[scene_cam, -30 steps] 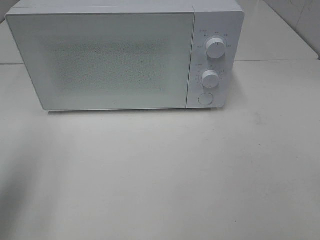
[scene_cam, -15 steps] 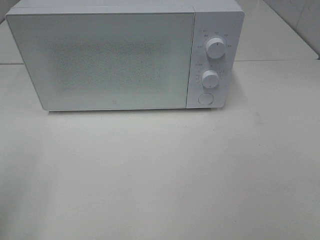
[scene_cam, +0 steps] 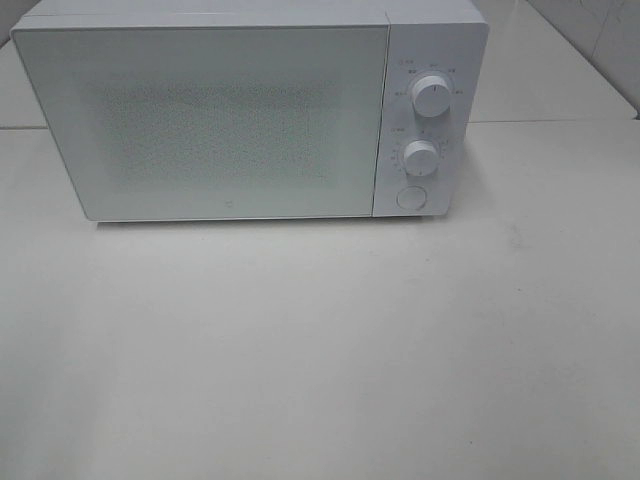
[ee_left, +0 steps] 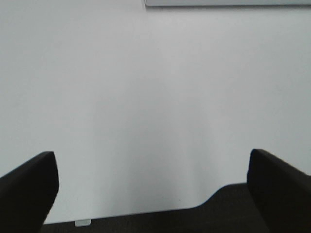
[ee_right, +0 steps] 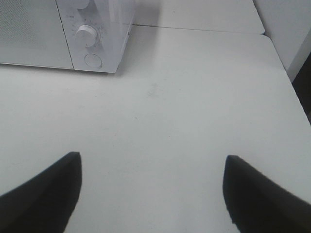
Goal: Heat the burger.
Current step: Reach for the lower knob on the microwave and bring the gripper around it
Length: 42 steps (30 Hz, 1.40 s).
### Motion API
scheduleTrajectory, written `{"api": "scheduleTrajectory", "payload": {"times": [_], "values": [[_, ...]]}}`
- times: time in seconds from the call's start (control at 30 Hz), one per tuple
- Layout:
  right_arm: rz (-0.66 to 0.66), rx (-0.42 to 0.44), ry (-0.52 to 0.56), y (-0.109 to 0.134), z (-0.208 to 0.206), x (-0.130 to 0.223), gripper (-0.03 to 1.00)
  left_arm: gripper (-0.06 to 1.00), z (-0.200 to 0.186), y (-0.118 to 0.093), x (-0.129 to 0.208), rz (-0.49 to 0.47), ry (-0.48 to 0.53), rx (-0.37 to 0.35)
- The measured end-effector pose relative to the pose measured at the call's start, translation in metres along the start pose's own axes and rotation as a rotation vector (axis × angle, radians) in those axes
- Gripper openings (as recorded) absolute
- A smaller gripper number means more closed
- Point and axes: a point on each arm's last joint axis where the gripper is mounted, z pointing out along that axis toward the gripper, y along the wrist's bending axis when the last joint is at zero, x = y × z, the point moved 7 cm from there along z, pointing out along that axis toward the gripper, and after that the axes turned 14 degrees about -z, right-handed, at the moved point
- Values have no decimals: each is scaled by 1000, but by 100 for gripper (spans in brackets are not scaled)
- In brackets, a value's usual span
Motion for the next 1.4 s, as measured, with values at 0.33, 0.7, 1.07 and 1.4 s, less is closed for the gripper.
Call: {"api": "scheduleTrajectory", "payload": {"times": [0.33,0.7,1.07,1.4], "values": [[1,0,0,0,0,0,76,97,-21,-1,4,6,-151,51],[7,-3,-1,0,0,0,76,97,-33,4,6,-34,-262,10],[22,-3,-46,0,-3,-9,76,97,-33,5,6,-43,-269,-5],[23,14,-118,-7,17,-39,76,97,-33,5,6,-43,-269,-5]]}}
